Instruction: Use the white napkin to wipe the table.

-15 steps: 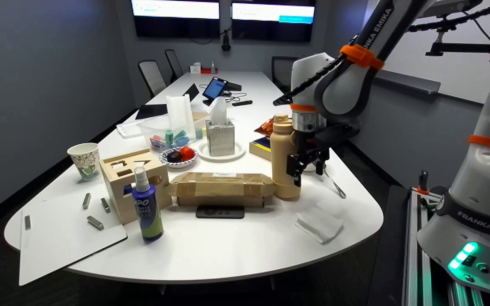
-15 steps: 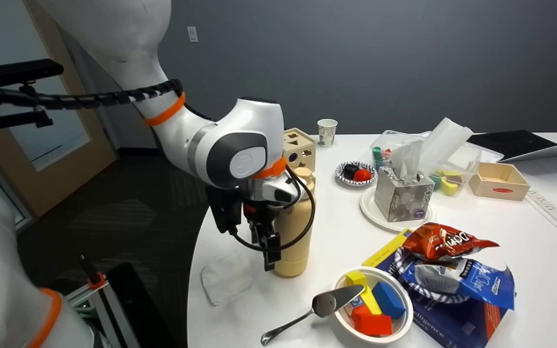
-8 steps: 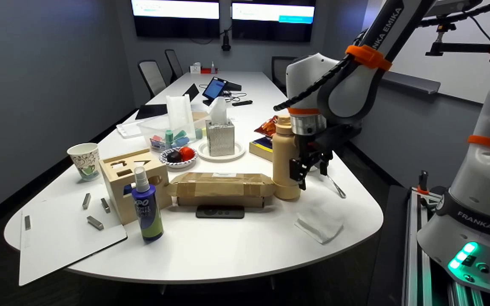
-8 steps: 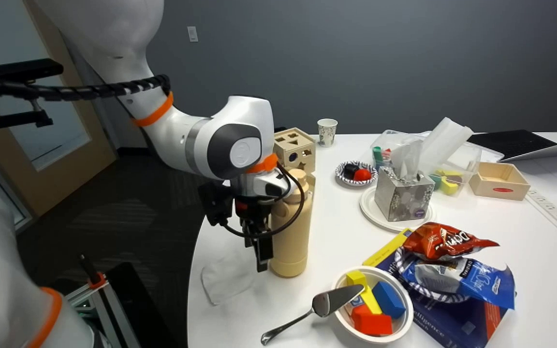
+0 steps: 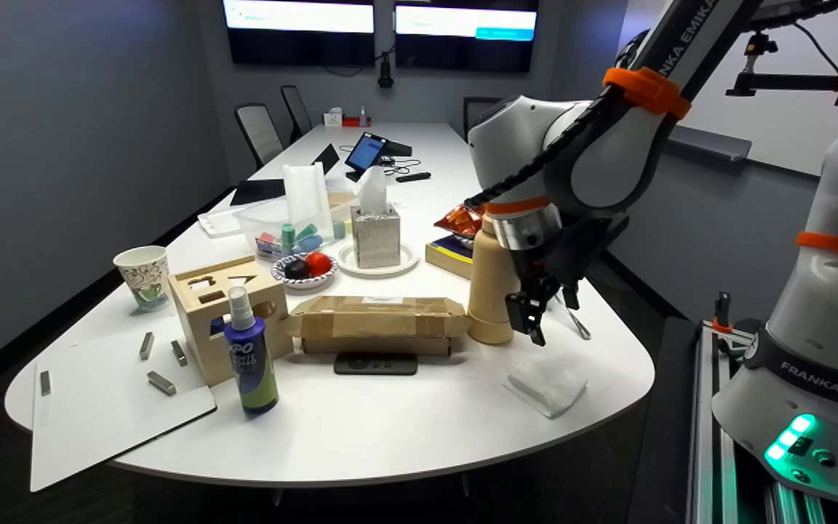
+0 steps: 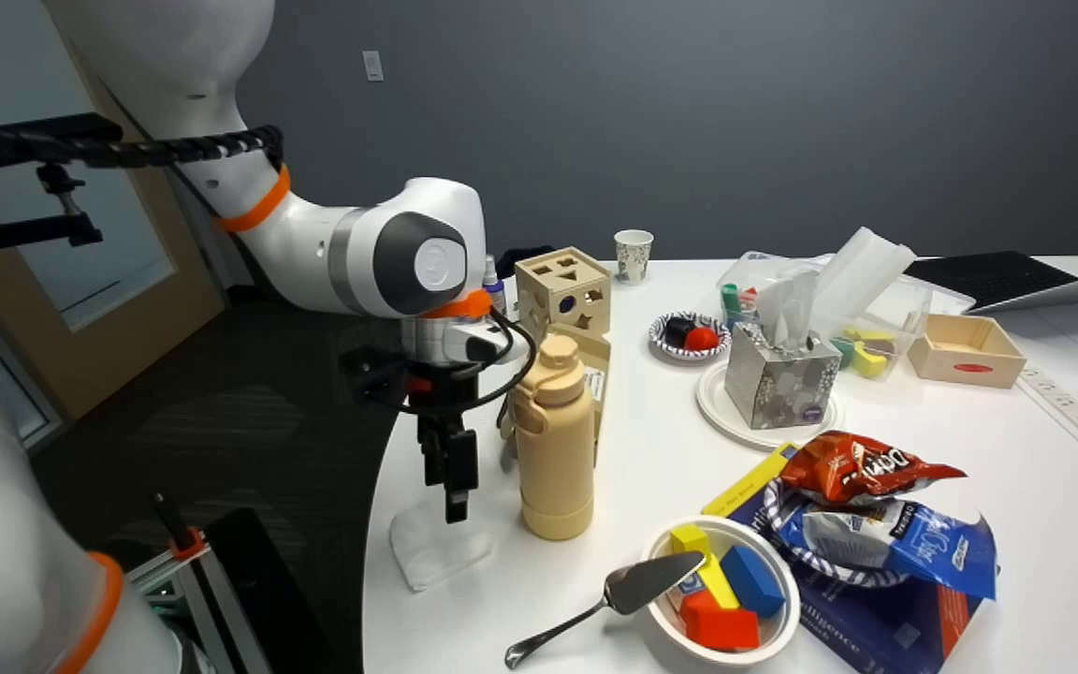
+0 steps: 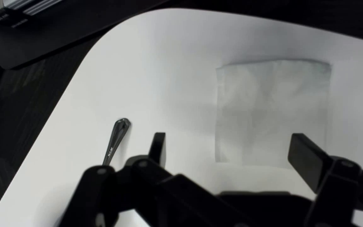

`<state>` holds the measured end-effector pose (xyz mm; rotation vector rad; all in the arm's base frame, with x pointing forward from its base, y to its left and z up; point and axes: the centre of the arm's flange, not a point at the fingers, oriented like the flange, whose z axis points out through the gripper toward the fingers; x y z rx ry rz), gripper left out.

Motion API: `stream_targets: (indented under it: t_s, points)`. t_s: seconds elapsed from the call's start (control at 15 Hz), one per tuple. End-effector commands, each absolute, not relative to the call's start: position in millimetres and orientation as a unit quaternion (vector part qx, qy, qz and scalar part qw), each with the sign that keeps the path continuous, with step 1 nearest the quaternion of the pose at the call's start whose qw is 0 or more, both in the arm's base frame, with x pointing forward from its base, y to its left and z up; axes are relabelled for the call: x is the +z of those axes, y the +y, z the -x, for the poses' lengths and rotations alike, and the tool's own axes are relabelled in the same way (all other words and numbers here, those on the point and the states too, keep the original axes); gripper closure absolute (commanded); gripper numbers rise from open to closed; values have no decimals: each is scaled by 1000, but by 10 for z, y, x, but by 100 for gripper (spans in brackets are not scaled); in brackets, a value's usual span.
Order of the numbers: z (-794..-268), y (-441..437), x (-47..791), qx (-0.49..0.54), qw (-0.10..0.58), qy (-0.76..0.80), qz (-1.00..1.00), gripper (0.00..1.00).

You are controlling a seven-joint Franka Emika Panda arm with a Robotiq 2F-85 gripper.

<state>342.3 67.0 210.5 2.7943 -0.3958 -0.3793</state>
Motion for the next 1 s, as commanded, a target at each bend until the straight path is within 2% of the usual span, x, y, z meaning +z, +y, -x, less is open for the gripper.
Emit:
stream_targets:
  t_s: [0.0, 0.53, 0.93]
  points:
    - [-2654, 898, 2179, -131, 167, -128, -969, 0]
    - [-2332, 1400, 1962, -108, 175, -121, -971, 0]
    - [-2410, 1350, 1661, -90, 170, -132, -972, 0]
